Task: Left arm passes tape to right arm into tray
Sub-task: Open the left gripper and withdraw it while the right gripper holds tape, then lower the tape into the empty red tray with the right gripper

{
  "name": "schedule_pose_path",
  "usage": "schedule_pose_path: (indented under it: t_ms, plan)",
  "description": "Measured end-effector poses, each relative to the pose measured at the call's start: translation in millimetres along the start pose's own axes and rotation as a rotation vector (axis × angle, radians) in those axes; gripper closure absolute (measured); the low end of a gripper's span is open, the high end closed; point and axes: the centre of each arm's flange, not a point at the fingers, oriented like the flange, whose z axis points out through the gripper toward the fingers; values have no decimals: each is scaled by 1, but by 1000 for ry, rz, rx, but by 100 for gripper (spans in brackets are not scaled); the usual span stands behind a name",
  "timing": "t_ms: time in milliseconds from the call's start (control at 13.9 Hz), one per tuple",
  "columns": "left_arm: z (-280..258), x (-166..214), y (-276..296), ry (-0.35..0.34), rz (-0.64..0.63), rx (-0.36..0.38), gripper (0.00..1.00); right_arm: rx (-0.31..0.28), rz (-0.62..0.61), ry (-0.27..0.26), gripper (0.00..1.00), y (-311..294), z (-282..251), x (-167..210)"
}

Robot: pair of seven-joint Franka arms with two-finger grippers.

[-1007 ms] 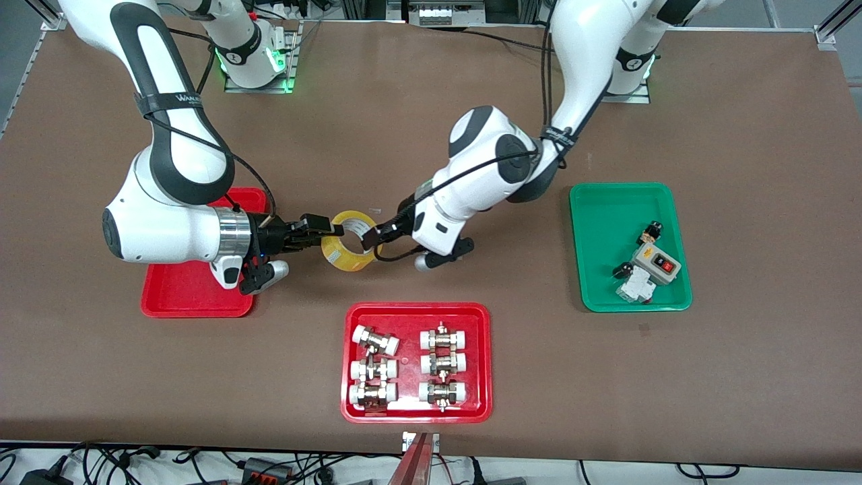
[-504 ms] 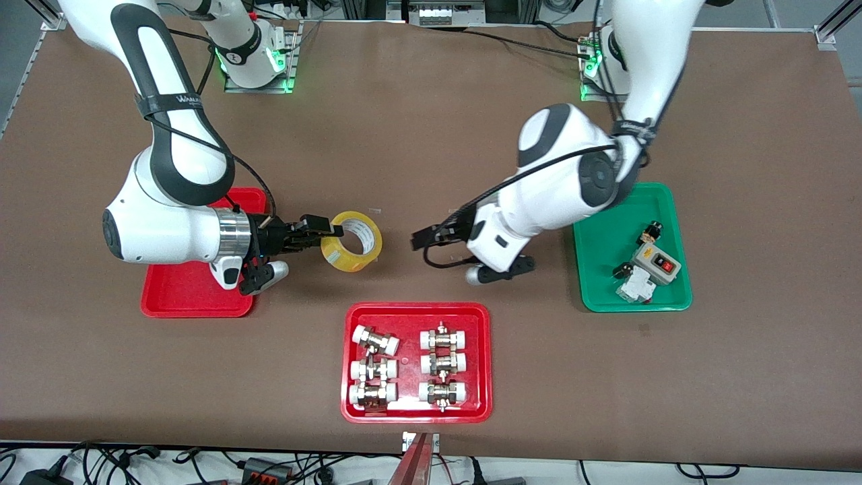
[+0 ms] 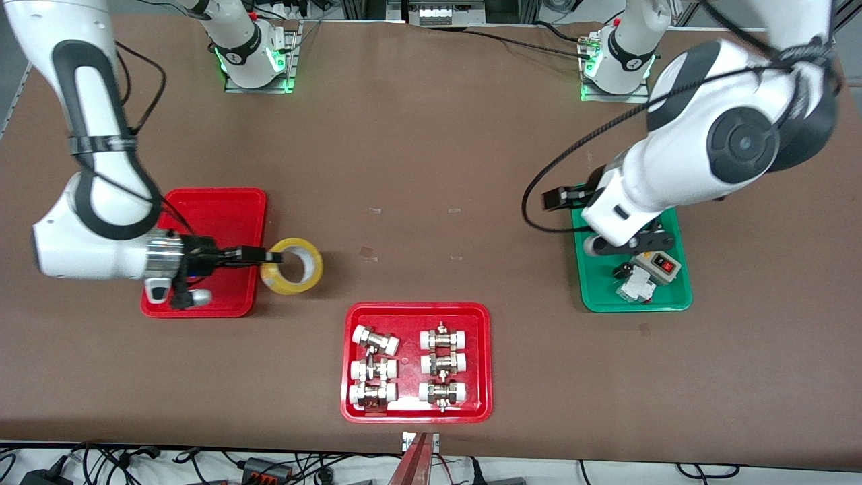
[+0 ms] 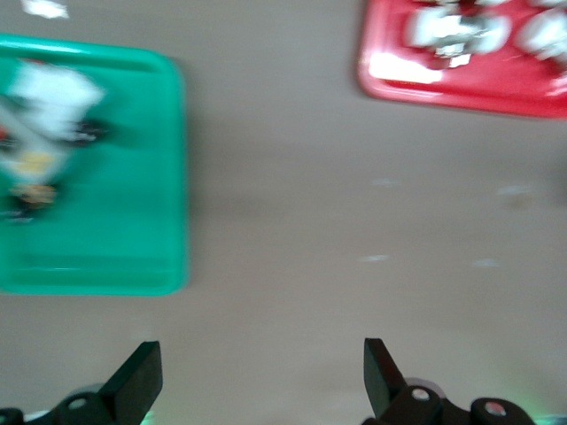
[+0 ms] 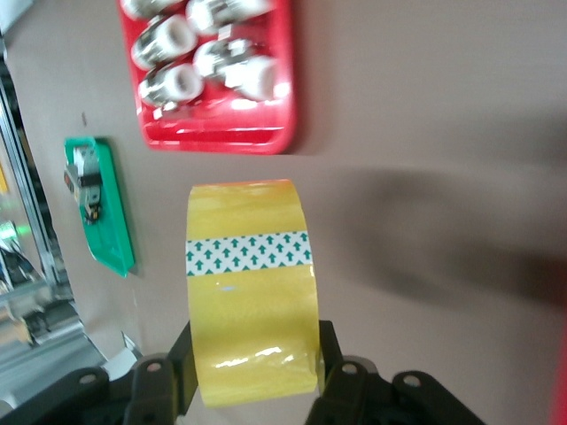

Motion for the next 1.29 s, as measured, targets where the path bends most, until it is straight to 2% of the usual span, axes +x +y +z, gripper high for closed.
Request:
schedule_pose_path:
  t_ms: [144, 288, 504, 863, 1079, 1295]
  plan:
    - [-21, -7, -32, 19, 66, 79, 0, 7, 66, 1, 45, 49, -37, -8]
    - [-32, -1, -74, 22, 95, 84, 0, 8, 120, -6, 45, 93, -70, -20]
    - [-24, 1, -123, 31, 70, 73, 0, -39, 134, -20, 45, 144, -97, -38]
    - [-19, -18, -144, 102, 42, 94, 0, -15, 68, -64, 45, 205, -76, -48]
    - [-26, -11, -170, 132, 17, 114, 0, -3, 51, -82, 45, 217, -62, -47]
    - [-41, -21, -169, 150, 20, 112, 0, 2, 22, -89, 45, 226, -52, -46]
